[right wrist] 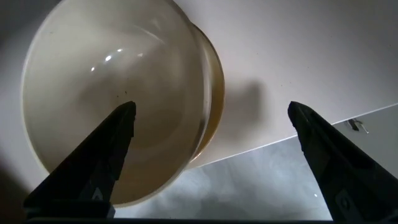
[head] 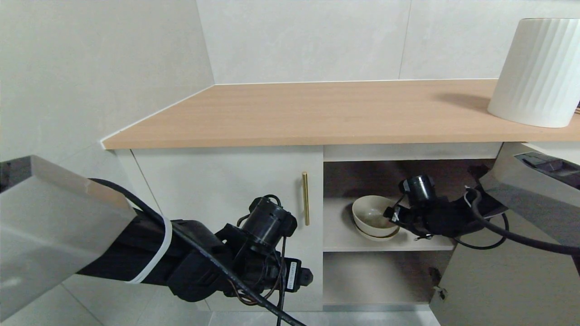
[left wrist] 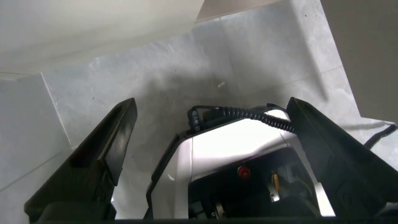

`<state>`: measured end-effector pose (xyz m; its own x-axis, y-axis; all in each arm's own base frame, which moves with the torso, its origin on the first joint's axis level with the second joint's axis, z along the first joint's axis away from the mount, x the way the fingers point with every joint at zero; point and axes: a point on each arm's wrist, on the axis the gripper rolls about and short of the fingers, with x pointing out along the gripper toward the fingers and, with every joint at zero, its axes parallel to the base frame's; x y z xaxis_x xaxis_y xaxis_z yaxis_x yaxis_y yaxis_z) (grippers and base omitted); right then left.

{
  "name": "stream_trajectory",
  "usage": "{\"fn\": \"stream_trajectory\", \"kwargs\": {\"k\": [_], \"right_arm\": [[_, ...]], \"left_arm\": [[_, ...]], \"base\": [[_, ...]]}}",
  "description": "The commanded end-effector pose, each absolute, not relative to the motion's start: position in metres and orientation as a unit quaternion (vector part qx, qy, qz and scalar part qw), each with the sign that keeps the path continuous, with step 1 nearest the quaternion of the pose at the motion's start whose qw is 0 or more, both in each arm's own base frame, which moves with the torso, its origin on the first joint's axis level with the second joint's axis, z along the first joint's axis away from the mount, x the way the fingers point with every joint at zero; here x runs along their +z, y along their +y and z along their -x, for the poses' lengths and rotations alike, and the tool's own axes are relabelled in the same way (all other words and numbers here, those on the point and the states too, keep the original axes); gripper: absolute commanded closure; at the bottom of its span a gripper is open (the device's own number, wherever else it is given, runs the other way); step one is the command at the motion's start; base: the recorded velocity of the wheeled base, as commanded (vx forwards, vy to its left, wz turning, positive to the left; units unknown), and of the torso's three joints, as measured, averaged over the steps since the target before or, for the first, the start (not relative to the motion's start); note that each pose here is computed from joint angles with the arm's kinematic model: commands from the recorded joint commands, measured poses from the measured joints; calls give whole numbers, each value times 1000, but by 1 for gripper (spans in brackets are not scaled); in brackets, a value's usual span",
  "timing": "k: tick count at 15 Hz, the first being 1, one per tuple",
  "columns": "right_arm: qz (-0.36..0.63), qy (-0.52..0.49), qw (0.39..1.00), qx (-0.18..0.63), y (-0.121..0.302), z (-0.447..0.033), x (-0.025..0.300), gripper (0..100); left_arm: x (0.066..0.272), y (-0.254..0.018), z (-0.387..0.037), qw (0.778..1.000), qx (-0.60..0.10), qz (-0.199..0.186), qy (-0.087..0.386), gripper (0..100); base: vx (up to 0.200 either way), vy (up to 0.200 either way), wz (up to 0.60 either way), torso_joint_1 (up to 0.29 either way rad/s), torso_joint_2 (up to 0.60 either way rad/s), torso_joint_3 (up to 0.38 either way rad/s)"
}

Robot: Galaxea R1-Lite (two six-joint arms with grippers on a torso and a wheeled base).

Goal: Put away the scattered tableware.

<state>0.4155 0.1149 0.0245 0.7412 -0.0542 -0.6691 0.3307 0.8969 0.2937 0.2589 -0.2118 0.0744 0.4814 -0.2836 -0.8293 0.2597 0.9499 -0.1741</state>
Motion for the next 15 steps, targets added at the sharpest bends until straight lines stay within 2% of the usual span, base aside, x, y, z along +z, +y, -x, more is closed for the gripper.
{"fn": "stream_trajectory", "kwargs": {"k": [1,3,5,6,7,9,13,15], "right_arm": [[-202,341,912,-105,115,-414,29,0],[-201,341,913,-102,114,-408,36,0],[-188,340,919,-73,108,-379,71,0],[-186,341,919,-68,108,-377,74,0],[-159,357,921,-9,112,-335,105,0],[-150,364,919,20,108,-282,129,0],[-140,355,922,69,89,-211,174,0],[-131,372,914,93,86,-185,185,0]], "left_arm": [[77,-210,-260,863,-156,16,480,0],[90,-204,-260,870,-156,27,467,0],[120,-187,-250,883,-157,42,441,0],[122,-185,-250,883,-157,43,440,0],[142,-164,-234,891,-151,57,424,0],[165,-141,-211,902,-151,74,397,0],[188,-108,-163,912,-158,87,369,0],[186,-91,-152,917,-139,96,362,0]], "base": [[0,0,0,0,0,0],[0,0,0,0,0,0],[0,0,0,0,0,0],[0,0,0,0,0,0],[0,0,0,0,0,0],[0,0,0,0,0,0],[0,0,0,0,0,0],[0,0,0,0,0,0]]}}
